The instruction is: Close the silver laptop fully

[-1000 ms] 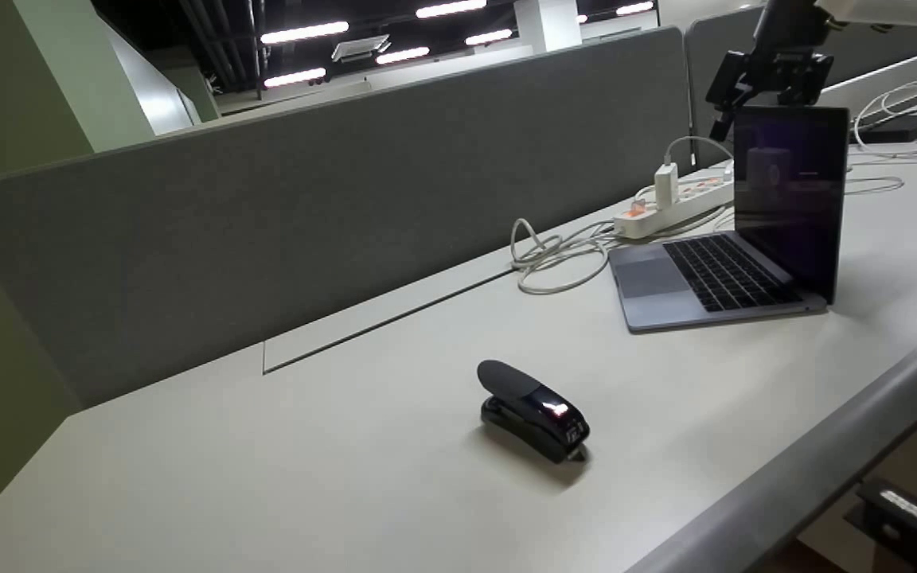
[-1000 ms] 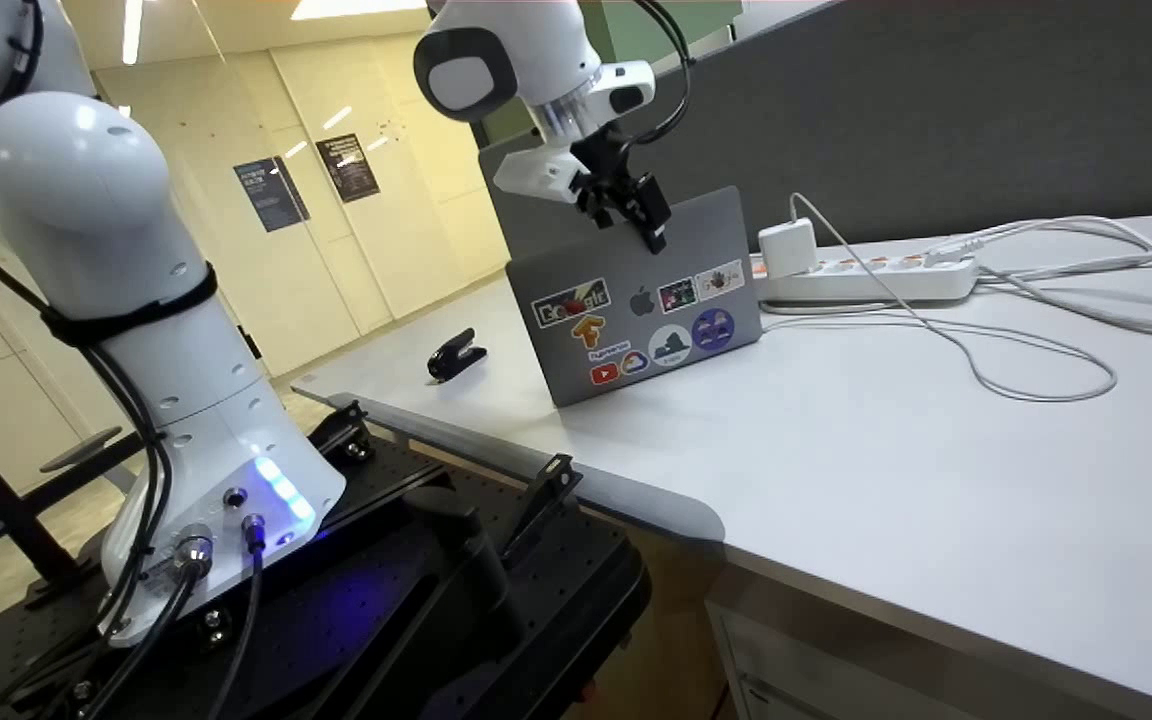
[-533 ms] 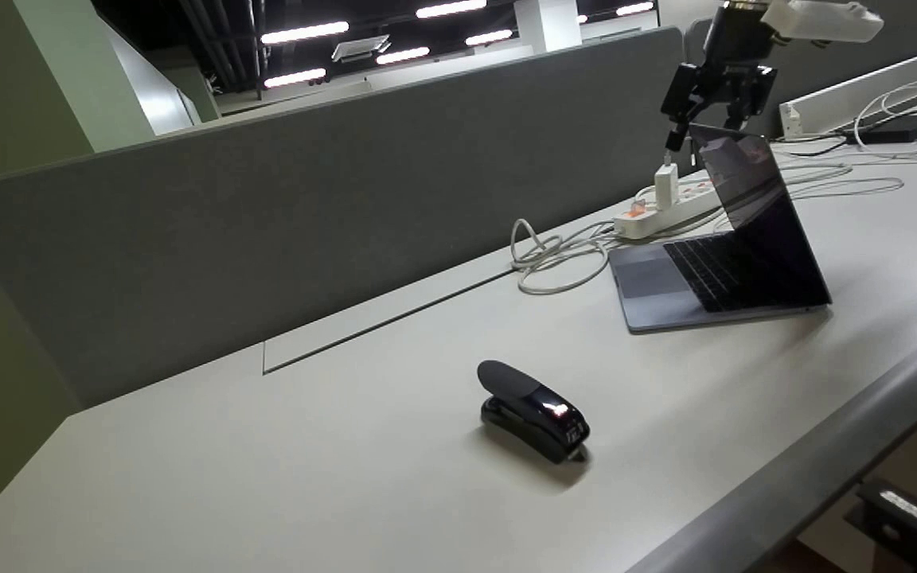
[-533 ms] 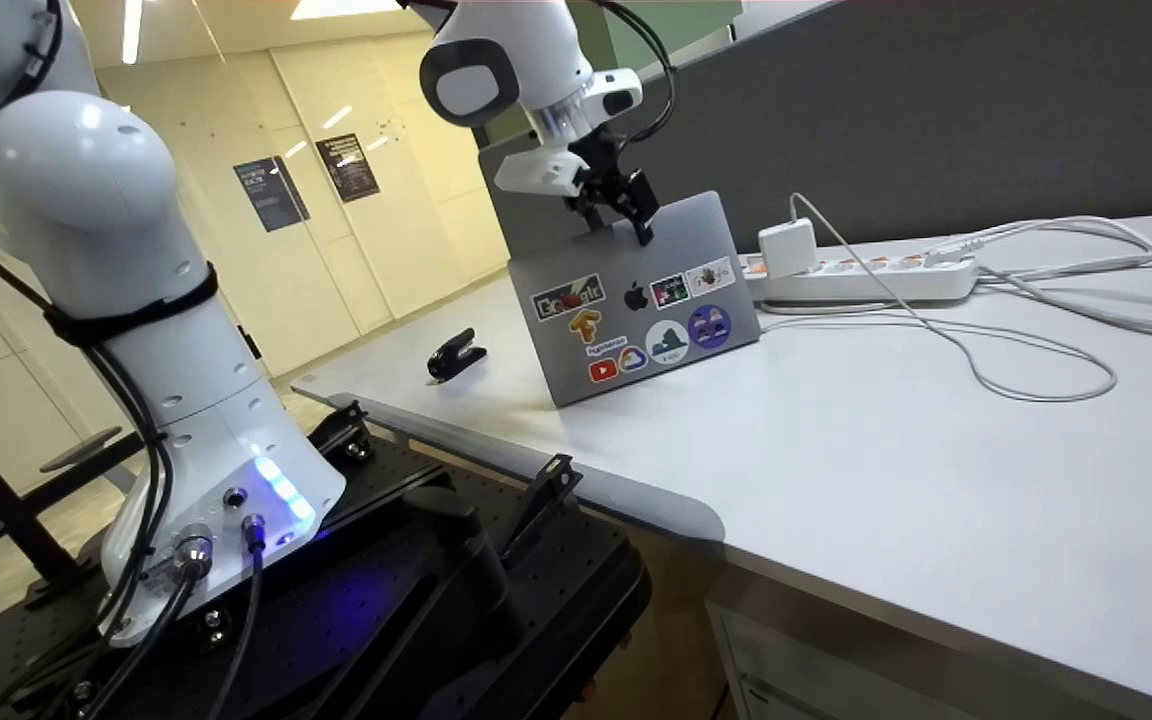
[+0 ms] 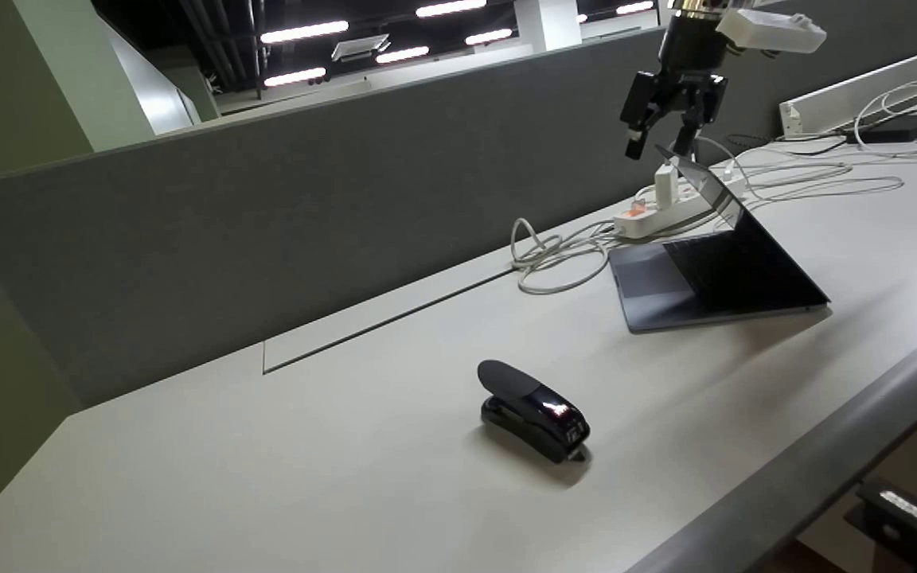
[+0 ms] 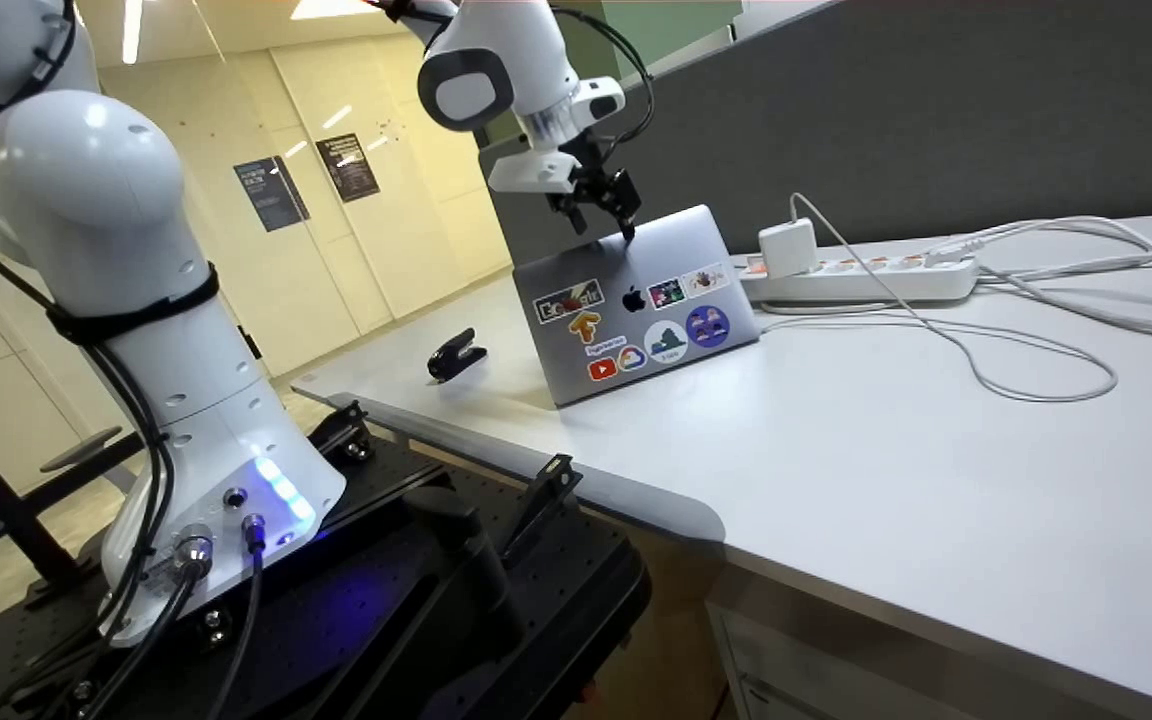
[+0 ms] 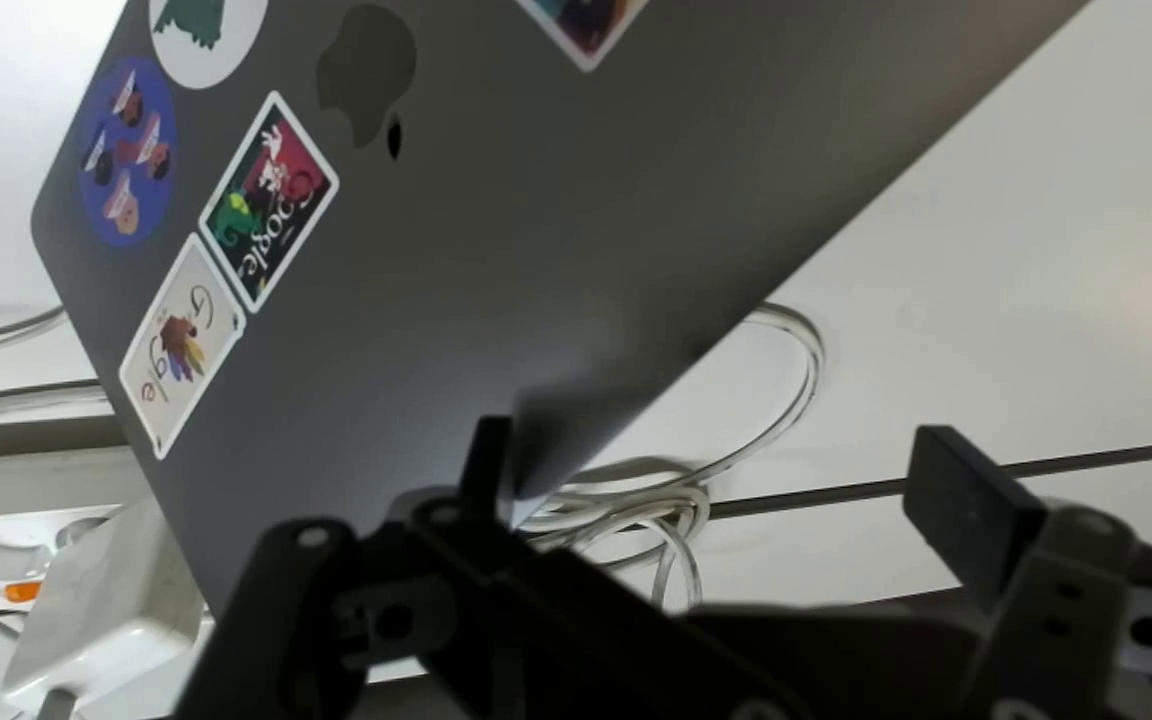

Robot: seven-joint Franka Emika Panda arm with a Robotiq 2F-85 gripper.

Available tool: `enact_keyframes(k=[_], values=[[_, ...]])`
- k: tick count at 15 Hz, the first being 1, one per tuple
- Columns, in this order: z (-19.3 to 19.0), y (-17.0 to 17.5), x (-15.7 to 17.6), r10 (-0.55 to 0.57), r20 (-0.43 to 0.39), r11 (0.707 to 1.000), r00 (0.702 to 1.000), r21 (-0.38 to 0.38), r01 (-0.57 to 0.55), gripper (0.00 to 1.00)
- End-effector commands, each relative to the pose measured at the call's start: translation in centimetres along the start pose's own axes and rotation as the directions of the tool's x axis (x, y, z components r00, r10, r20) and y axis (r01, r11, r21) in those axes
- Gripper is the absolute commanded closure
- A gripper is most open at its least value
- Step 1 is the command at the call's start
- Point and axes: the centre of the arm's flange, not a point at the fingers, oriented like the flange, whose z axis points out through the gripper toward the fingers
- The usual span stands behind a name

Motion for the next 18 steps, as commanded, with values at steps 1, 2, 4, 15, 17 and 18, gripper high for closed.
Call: enact_keyframes(k=[1, 2, 4, 15, 17, 18], values=[[0.0, 0.1, 0.0, 0.001, 0.0, 1.0, 1.0, -0.001, -0.001, 0.0], [0.0, 0.2, -0.1, 0.002, 0.0, 1.0, 1.0, -0.001, -0.002, 0.0], [0.0, 0.2, -0.1, 0.002, 0.001, 1.0, 1.0, -0.001, -0.002, 0.0], [-1.1, 2.6, -1.6, -0.587, 0.062, 0.81, 0.808, 0.057, 0.584, 0.0], [-1.1, 2.6, -0.8, -0.644, 0.018, 0.765, 0.765, 0.047, 0.643, 0.0], [-1.1, 2.4, -0.5, -0.654, 0.002, 0.756, 0.756, 0.037, 0.654, 0.0]])
